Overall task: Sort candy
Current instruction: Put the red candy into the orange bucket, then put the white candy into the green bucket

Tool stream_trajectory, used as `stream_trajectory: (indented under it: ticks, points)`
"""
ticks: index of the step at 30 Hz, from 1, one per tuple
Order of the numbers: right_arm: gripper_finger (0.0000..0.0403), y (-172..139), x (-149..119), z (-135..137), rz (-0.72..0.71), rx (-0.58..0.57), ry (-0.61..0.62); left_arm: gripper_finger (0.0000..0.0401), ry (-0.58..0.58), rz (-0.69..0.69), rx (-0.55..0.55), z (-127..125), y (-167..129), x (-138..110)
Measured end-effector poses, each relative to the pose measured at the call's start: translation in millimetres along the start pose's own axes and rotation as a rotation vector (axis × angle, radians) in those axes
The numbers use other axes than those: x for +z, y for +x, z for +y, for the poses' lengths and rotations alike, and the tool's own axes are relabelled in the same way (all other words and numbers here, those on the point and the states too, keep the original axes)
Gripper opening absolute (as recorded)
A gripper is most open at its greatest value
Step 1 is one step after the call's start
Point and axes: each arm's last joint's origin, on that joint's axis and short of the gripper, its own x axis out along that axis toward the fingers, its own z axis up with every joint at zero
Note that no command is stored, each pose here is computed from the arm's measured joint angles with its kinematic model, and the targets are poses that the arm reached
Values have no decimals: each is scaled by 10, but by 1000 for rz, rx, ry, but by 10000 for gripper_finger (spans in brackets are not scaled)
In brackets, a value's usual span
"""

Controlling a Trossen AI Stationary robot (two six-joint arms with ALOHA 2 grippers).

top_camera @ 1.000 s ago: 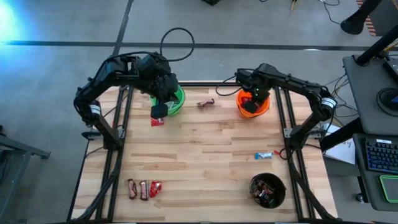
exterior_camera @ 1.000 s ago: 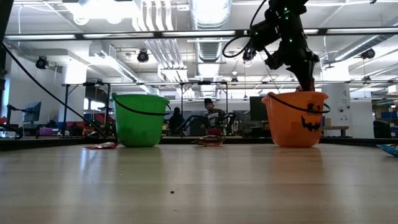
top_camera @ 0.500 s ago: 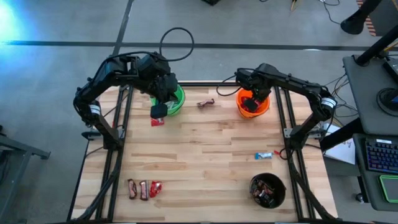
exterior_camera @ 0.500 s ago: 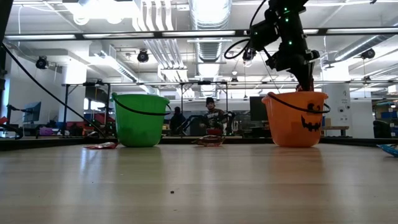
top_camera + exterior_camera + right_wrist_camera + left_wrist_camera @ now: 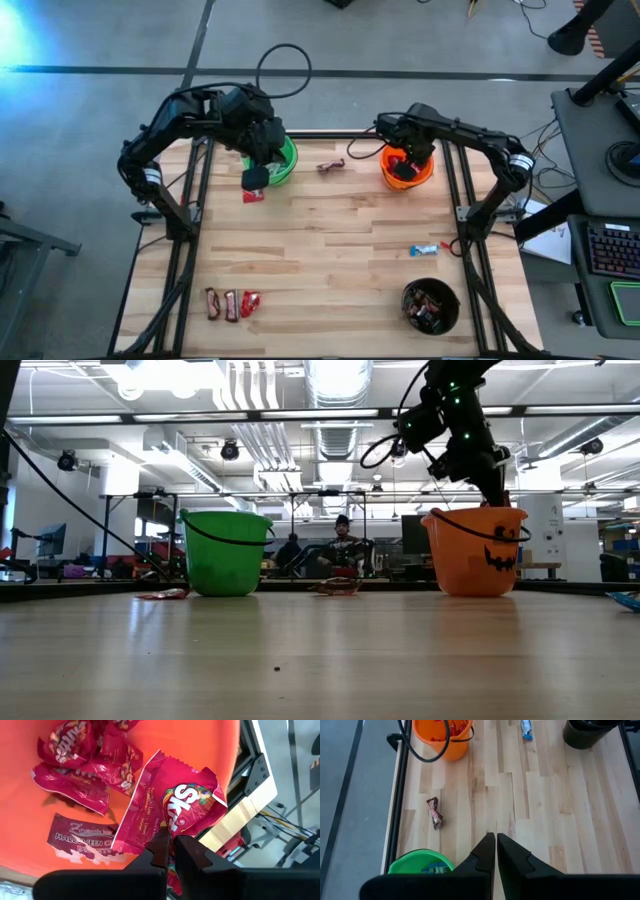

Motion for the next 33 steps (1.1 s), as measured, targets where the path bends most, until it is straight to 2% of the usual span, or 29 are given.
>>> stream_trajectory:
  ticks: [7, 14, 19, 23, 30, 33]
  points:
    - [18, 13, 24, 44, 0, -31, -38, 0, 27, -7, 2, -5, -30, -10]
    - [55, -32, 3, 43, -43, -68, 1, 0, 28, -7, 2, -5, -33, -11]
    - [57, -188, -74, 54, -171, 51, -11, 0, 27, -7, 3, -5, -33, -11]
    - [50, -347, -176, 14, -294, 135, 35, 0, 23, -7, 3, -4, -33, -11]
    - [44, -465, -372, -72, -332, 153, 108, 0, 18, -7, 3, -5, -33, -11]
    - [45, -524, -450, -65, -349, 236, 147, 0, -1, -7, 2, -5, -33, -11]
